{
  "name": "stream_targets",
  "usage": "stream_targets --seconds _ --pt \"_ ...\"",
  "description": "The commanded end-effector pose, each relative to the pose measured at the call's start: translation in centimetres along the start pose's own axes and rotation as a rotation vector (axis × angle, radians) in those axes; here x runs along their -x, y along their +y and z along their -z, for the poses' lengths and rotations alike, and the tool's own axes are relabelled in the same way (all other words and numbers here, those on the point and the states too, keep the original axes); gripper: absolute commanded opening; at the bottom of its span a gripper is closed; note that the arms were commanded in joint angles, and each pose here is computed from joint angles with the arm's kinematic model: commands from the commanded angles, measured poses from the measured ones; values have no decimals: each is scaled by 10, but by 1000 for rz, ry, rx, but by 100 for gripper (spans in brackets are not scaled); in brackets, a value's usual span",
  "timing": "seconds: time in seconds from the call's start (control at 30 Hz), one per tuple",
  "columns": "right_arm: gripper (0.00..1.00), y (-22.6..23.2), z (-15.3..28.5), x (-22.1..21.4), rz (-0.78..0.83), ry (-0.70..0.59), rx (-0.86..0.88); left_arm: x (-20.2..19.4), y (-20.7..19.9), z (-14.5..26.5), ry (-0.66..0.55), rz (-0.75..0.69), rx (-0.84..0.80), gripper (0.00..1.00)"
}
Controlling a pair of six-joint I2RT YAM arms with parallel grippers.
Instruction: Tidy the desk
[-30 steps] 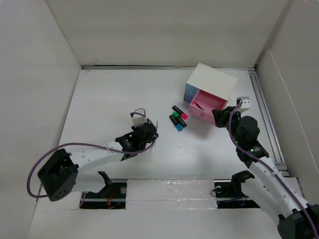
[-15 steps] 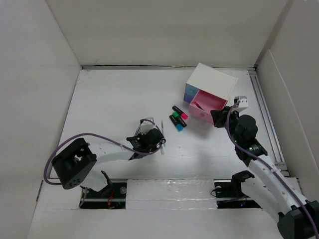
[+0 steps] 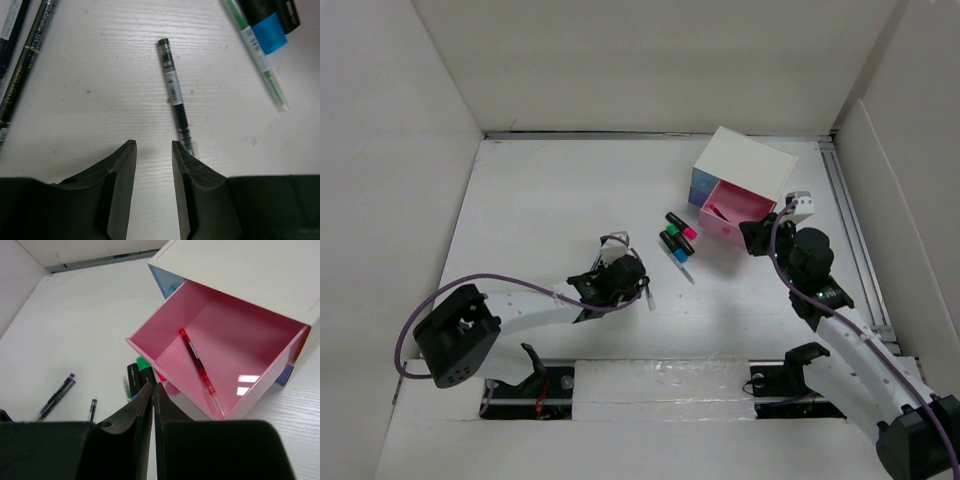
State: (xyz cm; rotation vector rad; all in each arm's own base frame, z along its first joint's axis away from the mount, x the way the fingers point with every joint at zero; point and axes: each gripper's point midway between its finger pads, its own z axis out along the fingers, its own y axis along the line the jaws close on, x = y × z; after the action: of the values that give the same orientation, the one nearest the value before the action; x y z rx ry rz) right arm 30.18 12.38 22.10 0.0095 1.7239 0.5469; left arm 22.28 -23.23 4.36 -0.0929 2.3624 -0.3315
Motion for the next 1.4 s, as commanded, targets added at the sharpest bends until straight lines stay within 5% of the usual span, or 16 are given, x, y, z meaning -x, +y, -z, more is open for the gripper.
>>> stream_targets --seconds 0.0,0.57,0.73,1.27,1.37 --pt "11 20 -3 35 13 -93 71 16 -28 8 -22 50 -107 31" --pt "9 23 -7 30 15 -71 90 13 -52 -23 9 14 -95 36" --pt "9 24 -5 31 16 -75 95 2 -35 -36 34 -12 14 19" --pt "17 26 -1 37 18 -93 97 -18 11 -39 70 -74 192 20" --pt "21 27 -1 37 17 -90 101 -18 10 -40 69 -76 193 3"
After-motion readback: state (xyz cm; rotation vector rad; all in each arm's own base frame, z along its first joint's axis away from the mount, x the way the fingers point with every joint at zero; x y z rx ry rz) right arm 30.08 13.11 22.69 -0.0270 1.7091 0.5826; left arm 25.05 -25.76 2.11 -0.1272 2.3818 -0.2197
